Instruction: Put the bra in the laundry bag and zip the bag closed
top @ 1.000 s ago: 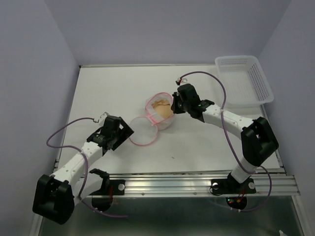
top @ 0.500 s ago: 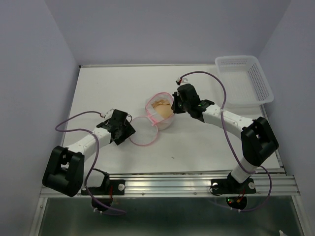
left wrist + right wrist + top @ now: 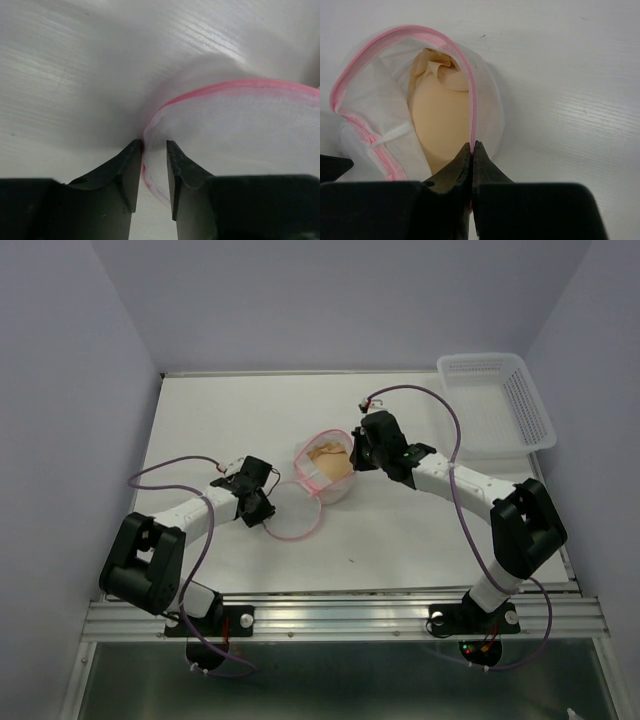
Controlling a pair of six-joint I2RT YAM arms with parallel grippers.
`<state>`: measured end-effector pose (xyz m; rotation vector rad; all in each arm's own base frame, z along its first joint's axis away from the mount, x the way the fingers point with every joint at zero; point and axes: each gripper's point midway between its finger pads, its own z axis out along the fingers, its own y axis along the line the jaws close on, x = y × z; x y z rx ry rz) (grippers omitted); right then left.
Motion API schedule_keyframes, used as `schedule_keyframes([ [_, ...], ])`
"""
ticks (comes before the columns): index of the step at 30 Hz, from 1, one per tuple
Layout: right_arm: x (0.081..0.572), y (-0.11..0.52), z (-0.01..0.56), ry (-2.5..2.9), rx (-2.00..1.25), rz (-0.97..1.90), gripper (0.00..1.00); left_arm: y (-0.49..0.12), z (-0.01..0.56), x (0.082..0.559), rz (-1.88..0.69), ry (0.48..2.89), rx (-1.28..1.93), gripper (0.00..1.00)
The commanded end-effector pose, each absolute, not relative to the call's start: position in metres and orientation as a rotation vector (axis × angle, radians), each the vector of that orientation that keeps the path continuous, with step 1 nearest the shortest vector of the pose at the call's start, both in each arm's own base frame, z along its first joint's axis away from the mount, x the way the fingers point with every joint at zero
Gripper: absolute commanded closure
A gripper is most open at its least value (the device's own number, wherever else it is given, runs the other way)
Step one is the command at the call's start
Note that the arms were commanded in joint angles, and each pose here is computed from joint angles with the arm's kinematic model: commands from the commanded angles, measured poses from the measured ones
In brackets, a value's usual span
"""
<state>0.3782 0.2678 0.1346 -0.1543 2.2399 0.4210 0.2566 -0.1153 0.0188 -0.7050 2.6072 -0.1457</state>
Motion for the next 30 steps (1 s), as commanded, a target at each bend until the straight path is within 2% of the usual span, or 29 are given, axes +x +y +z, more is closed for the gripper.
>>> schedule_keyframes([
  [1,0.383,0.264,0.161,2.158,-0.122,0.436,0.97,-0.116,0.014,0.25,-0.108,2.64,-0.668,0.83],
  [2,0.383,0.264,0.161,2.157,-0.122,0.436,0.97,-0.115,0.015,0.249,-0.102,2.639,-0.665,0.95],
  [3,0.382,0.263,0.161,2.157,-0.122,0.436,0.97,-0.115,0.017,0.251,-0.1,2.633,-0.669,1.0],
  [6,0.381,0.264,0.16,2.161,-0.131,0.438,0.96,-0.119,0.03,0.257,-0.142,2.606,-0.646,1.0],
  [17,0.372,0.279,0.163,2.172,-0.256,0.521,0.96,-0.157,0.167,0.272,-0.535,2.377,-0.399,1.0],
  [30,0.36,0.28,0.186,2.041,-0.414,0.567,0.96,-0.172,0.262,0.297,-0.599,2.284,-0.331,1.0],
])
